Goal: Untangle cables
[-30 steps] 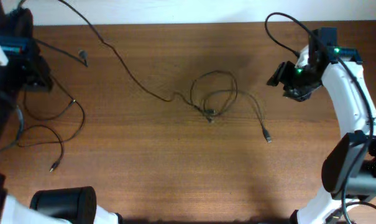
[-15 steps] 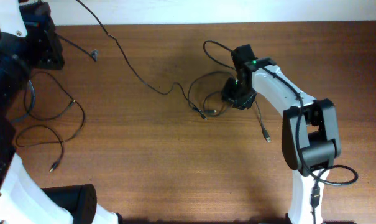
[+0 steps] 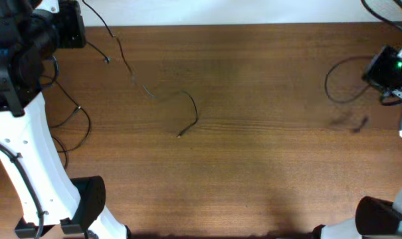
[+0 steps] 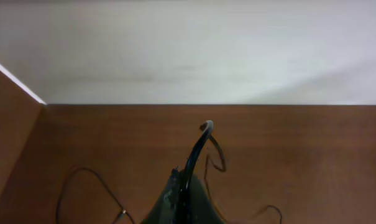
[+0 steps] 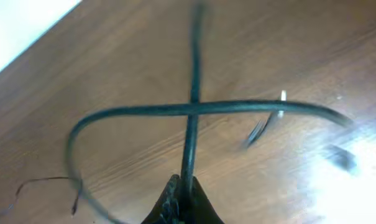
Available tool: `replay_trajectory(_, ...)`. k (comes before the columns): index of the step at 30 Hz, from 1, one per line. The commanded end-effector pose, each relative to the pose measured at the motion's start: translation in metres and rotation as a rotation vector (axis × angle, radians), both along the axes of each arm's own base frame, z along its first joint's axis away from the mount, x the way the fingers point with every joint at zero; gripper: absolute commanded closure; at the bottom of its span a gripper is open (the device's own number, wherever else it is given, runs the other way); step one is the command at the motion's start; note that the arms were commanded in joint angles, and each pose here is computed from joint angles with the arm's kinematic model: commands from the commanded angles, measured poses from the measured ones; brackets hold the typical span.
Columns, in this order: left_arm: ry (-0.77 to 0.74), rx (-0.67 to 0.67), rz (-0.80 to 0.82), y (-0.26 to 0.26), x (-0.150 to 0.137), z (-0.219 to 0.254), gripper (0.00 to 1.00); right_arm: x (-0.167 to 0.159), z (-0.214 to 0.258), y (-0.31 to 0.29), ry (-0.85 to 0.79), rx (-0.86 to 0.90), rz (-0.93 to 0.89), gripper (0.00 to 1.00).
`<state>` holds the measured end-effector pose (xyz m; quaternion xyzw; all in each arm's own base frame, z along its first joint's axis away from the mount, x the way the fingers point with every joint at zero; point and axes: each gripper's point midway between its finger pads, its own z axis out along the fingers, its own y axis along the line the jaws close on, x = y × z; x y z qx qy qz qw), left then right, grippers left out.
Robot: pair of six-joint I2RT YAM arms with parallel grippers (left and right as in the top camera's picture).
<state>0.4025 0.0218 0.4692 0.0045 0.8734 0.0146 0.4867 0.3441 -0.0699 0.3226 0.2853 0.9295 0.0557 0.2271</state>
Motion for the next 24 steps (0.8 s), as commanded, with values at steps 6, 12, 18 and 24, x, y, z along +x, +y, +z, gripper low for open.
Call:
replay_trajectory(6, -0.349, 0.254, 0.716, 0.130, -0.143, 0.121, 1.00, 0.001, -0.007, 0.005, 0.020, 0.001, 0.046, 0.96)
replay_trajectory(12, -0.451, 0.191, 1.098, 0.199, -0.221, 0.133, 1.00, -0.007, -0.011, 0.006, 0.058, 0.005, 0.057, 0.96)
replay_trajectory(18, -0.037, 0.087, 0.929, 0.264, -0.065, -0.039, 1.00, -0.014, -0.013, 0.008, 0.087, 0.009, 0.063, 0.96)
replay_trajectory(24, -0.021, 0.151, 1.091, 0.304, -0.090, -0.044, 1.00, -0.014, -0.014, 0.008, 0.087, 0.006, 0.070, 0.96)
